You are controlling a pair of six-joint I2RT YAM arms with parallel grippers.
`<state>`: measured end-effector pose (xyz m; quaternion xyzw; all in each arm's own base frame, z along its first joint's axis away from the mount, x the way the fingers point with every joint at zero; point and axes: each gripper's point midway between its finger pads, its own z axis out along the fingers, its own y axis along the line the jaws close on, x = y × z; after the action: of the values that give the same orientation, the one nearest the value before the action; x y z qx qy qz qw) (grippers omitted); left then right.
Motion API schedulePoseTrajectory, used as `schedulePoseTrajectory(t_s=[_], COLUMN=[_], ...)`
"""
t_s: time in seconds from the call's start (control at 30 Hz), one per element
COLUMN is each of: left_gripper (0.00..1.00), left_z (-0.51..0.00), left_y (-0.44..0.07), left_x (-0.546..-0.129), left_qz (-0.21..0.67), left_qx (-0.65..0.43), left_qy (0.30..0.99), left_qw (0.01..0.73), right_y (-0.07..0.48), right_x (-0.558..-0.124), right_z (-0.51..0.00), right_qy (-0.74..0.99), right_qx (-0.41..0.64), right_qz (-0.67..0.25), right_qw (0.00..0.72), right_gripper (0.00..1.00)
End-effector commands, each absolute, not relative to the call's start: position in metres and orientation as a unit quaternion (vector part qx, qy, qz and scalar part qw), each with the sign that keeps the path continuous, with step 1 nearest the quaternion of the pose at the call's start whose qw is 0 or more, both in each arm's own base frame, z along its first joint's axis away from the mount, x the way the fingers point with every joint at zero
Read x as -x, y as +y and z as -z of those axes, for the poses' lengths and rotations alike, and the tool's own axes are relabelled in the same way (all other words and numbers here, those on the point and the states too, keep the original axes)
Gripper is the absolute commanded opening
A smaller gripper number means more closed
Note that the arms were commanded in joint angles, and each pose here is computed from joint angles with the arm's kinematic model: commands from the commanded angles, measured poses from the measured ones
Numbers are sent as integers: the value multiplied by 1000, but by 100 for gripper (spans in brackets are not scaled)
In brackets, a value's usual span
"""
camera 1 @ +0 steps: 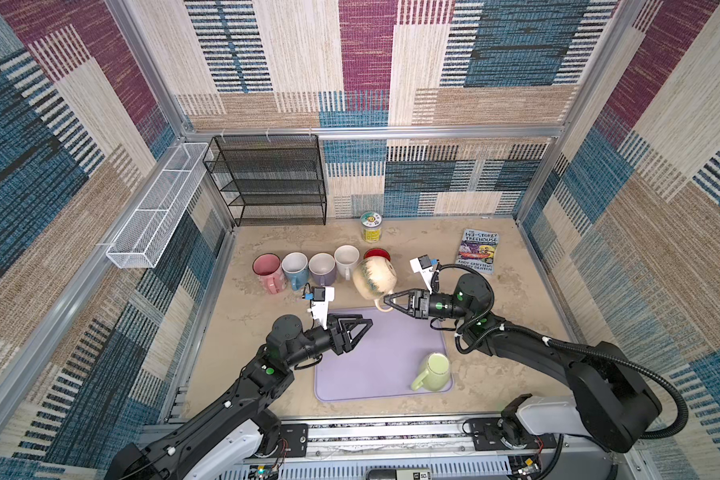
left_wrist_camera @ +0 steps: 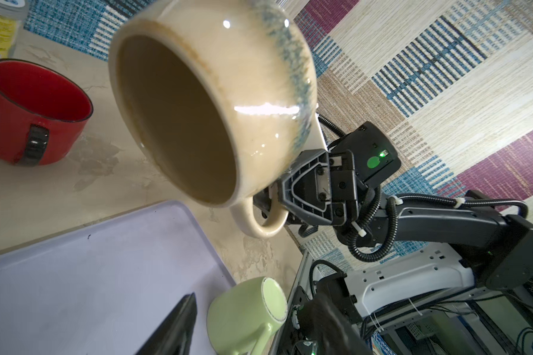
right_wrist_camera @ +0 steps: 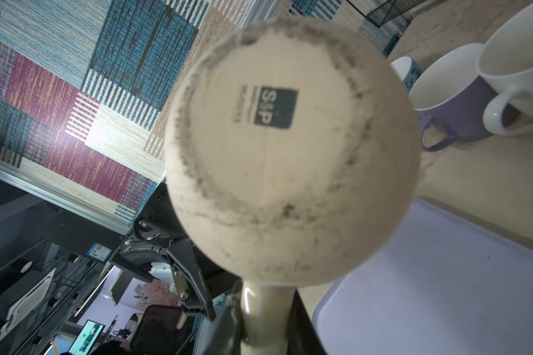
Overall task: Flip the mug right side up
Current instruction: 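Rotate the cream mug sideways with the right gripper while the left gripper approaches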
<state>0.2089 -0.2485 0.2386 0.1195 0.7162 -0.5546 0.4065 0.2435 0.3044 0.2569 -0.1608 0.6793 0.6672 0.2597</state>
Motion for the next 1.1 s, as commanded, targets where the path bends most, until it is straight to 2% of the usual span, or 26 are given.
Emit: schedulePoseTrajectory(t_s=[0.0, 0.3, 1.07], left_gripper=[64, 50, 42], left_z=[-271, -279, -301], left_y=[-252, -271, -292], left_x=[-211, -224, -221], left_qz=[583, 614, 642], left_qx=[-124, -124, -151], left_qy=[668, 643, 611], left_qw=[447, 440, 438], right_y=[302, 300, 294], right_x=[-233, -223, -209], right_z=[-294, -298, -299], right_qy=[618, 602, 589], right_qx=[201, 211, 223], right_qz=[-700, -712, -719], right_qw=[296, 292, 294], right_gripper=[0, 0, 0])
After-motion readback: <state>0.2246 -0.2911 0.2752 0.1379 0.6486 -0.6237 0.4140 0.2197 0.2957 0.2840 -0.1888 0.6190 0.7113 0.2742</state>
